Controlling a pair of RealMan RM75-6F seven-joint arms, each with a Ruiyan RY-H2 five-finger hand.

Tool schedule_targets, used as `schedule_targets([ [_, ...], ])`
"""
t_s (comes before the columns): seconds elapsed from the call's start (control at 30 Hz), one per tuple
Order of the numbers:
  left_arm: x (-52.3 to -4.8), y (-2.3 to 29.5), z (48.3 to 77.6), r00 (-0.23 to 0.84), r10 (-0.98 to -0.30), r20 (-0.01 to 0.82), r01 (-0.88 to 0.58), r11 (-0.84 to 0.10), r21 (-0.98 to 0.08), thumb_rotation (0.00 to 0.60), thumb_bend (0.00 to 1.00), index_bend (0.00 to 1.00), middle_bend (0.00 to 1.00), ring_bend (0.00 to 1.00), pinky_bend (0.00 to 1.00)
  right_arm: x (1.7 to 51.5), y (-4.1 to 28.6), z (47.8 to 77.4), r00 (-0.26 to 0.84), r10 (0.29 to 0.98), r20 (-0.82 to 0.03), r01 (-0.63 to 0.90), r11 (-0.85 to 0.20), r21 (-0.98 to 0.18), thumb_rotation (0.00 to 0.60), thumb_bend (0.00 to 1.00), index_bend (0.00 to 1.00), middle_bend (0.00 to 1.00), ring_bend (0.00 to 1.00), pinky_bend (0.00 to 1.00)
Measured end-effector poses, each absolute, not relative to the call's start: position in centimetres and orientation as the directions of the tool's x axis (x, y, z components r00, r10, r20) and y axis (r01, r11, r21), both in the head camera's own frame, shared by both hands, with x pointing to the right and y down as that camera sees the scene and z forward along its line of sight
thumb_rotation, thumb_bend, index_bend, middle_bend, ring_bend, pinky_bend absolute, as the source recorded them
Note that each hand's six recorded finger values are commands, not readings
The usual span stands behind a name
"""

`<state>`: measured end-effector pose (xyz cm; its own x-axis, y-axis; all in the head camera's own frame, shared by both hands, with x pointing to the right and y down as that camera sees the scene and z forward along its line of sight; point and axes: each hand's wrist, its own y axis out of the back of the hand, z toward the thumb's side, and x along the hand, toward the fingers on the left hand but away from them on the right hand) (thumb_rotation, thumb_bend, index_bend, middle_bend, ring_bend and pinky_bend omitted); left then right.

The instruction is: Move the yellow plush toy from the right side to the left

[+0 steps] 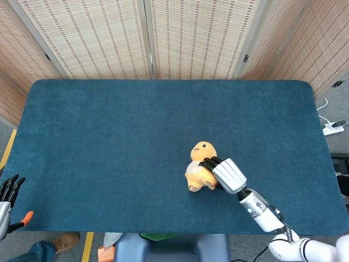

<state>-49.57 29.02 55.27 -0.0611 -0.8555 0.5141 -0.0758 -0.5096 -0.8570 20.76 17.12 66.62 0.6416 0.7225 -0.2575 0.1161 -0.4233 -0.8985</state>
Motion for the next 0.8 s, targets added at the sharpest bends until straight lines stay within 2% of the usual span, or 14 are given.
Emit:
schedule_targets([
  [0.07,-49.6,29.0,55.2,-0.06,-0.856,0.514,-0.079,-0.509,-0.857,0.6,0.27,0.0,0.0,0.0,0.18,18.3,17.7,65.8,0.708,0.684,-0.175,0.189,-0.423,-0.886,0.6,0.7,0.69,0.73,0.7,0.95],
  [0.17,-49.7,28.9,55.2,-0.061,-0.857,0.512,-0.085,-0.507,-0.858,0.6,0.27,0.0,0.0,0.0,0.19,14.5,18.6,65.5,0.775,0.624,-0.098,0.242,-0.436,-0.867,0.6,0.69,0.69,0.71,0.68,0.94],
  [0.3,-49.9,28.9,55.0,-0.061,-0.858,0.511,-0.094,-0.505,-0.858,0.6,0.27,0.0,0.0,0.0,0.19,10.1,19.7,66.5,0.823,0.564,-0.069,0.242,-0.457,-0.856,0.6,0.65,0.69,0.66,0.63,0.89],
  [0.37,-50.0,28.9,54.9,-0.061,-0.857,0.511,-0.099,-0.505,-0.858,0.6,0.27,0.0,0.0,0.0,0.19,8.2,20.2,67.4,0.837,0.542,-0.073,0.224,-0.462,-0.858,0.6,0.62,0.68,0.6,0.57,0.8],
  [0.43,-50.1,28.9,54.8,-0.06,-0.857,0.513,-0.102,-0.505,-0.857,0.6,0.27,0.0,0.0,0.0,0.19,6.9,20.4,68.2,0.842,0.533,-0.084,0.209,-0.466,-0.86,0.6,0.55,0.62,0.51,0.5,0.68],
  [0.5,-50.1,29.0,54.8,-0.059,-0.856,0.513,-0.105,-0.506,-0.856,0.6,0.27,0.0,0.0,0.0,0.19,5.6,20.6,69.4,0.843,0.525,-0.112,0.188,-0.484,-0.855,0.6,0.47,0.45,0.39,0.38,0.55],
  [0.6,-50.2,29.1,54.7,-0.056,-0.857,0.512,-0.108,-0.505,-0.856,0.6,0.27,0.0,0.0,0.0,0.19,4.5,20.4,70.7,0.834,0.53,-0.153,0.173,-0.515,-0.839,0.6,0.36,0.13,0.17,0.17,0.4],
  [0.67,-50.2,29.2,54.6,-0.055,-0.857,0.512,-0.109,-0.505,-0.856,0.6,0.27,0.0,0.0,0.0,0.19,4.3,20.2,71.4,0.826,0.536,-0.176,0.16,-0.522,-0.838,0.6,0.25,0.01,0.03,0.04,0.23],
  [0.7,-50.3,29.2,54.6,-0.055,-0.857,0.512,-0.108,-0.505,-0.856,0.6,0.27,0.0,0.0,0.0,0.19,4.3,20.1,71.7,0.823,0.535,-0.189,0.151,-0.528,-0.836,0.6,0.19,0.0,0.0,0.0,0.12],
  [0.77,-50.3,29.2,54.6,-0.056,-0.856,0.514,-0.106,-0.507,-0.856,0.6,0.27,0.0,0.0,0.0,0.19,4.3,20.1,72.1,0.82,0.528,-0.22,0.129,-0.545,-0.828,0.6,0.1,0.0,0.0,0.0,0.01],
  [0.8,-50.3,29.3,54.7,-0.055,-0.855,0.515,-0.104,-0.508,-0.855,0.6,0.27,0.0,0.0,0.0,0.19,4.4,20.1,72.1,0.82,0.525,-0.227,0.124,-0.551,-0.825,0.6,0.05,0.0,0.0,0.0,0.0],
])
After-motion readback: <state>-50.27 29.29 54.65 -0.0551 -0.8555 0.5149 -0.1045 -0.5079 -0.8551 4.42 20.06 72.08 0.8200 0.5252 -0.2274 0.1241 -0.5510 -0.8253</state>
